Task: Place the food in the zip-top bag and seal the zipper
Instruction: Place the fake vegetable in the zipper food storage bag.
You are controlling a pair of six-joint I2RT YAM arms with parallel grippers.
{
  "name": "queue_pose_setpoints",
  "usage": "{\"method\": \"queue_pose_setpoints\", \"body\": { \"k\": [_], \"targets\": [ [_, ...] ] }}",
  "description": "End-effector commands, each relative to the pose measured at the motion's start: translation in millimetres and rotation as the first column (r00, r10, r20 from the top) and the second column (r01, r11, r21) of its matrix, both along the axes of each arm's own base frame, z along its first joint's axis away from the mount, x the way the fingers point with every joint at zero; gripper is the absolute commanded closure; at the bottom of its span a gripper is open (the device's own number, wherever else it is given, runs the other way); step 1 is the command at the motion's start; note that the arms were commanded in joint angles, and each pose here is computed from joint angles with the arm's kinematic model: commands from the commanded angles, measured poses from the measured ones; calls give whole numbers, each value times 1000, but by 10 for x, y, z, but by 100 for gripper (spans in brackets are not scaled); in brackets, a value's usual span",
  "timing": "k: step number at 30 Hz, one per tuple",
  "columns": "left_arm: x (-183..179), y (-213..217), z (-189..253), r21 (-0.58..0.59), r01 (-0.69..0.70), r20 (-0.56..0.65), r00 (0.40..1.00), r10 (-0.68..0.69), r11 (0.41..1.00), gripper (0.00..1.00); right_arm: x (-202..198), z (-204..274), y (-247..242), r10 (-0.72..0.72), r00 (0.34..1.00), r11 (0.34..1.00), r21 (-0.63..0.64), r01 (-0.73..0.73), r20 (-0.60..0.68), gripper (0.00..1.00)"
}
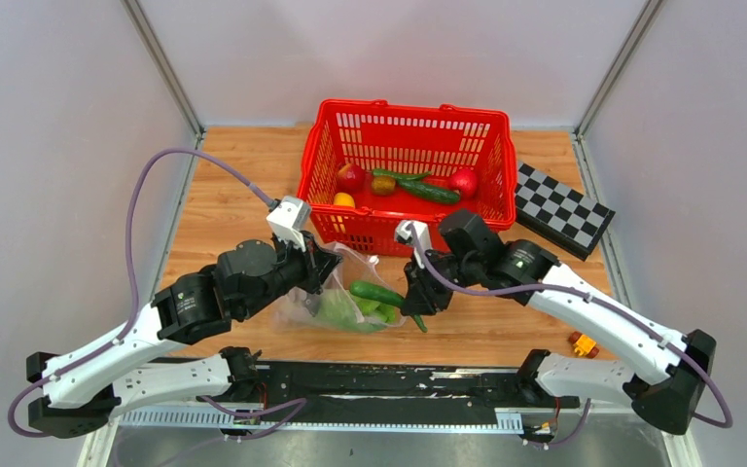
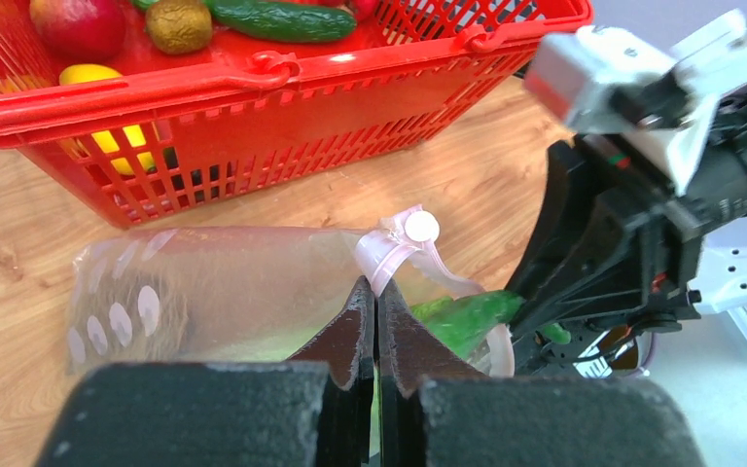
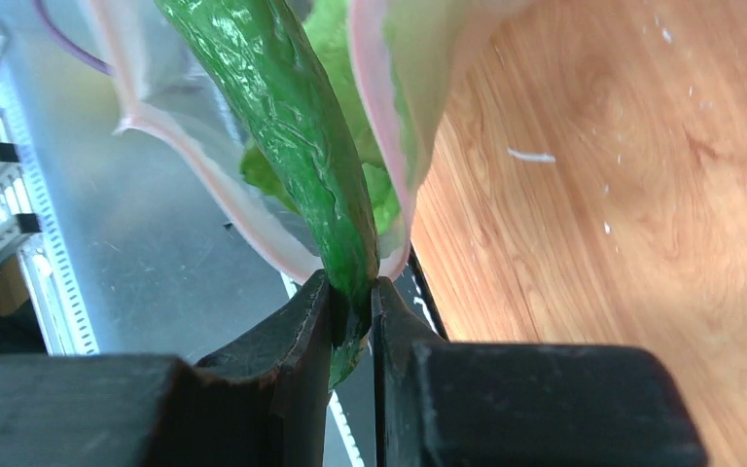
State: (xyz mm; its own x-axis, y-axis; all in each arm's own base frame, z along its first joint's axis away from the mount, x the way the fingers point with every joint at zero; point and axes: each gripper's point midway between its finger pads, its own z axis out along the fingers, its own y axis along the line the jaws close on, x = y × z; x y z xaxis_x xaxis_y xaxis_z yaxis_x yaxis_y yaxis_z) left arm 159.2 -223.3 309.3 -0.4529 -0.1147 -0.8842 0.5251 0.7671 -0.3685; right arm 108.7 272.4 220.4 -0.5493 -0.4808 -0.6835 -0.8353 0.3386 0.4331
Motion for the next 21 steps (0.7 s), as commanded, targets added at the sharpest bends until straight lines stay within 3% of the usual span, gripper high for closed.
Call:
{"method": "queue_pose_setpoints", "body": {
  "k": [1,7,16,21],
  "targets": [
    [19,-46,218,-51,17,53,999,-14,999,100,201,1,-27,-120,992,988,-97,124,47,100],
    [-19,-150,157,-30,63,36,997,-62,998,100,184,246,294,-91,994,996,-18,92,54,96],
    [-43,-197,134,-29,86,25,996,-85,996,100,293,75,518,-155,984,972,-163,168,90,89],
    [-46,-182,141,-36,81,25,996,-80,996,100,320,307,738,-165,980,984,-42,171,111,79]
  ]
}}
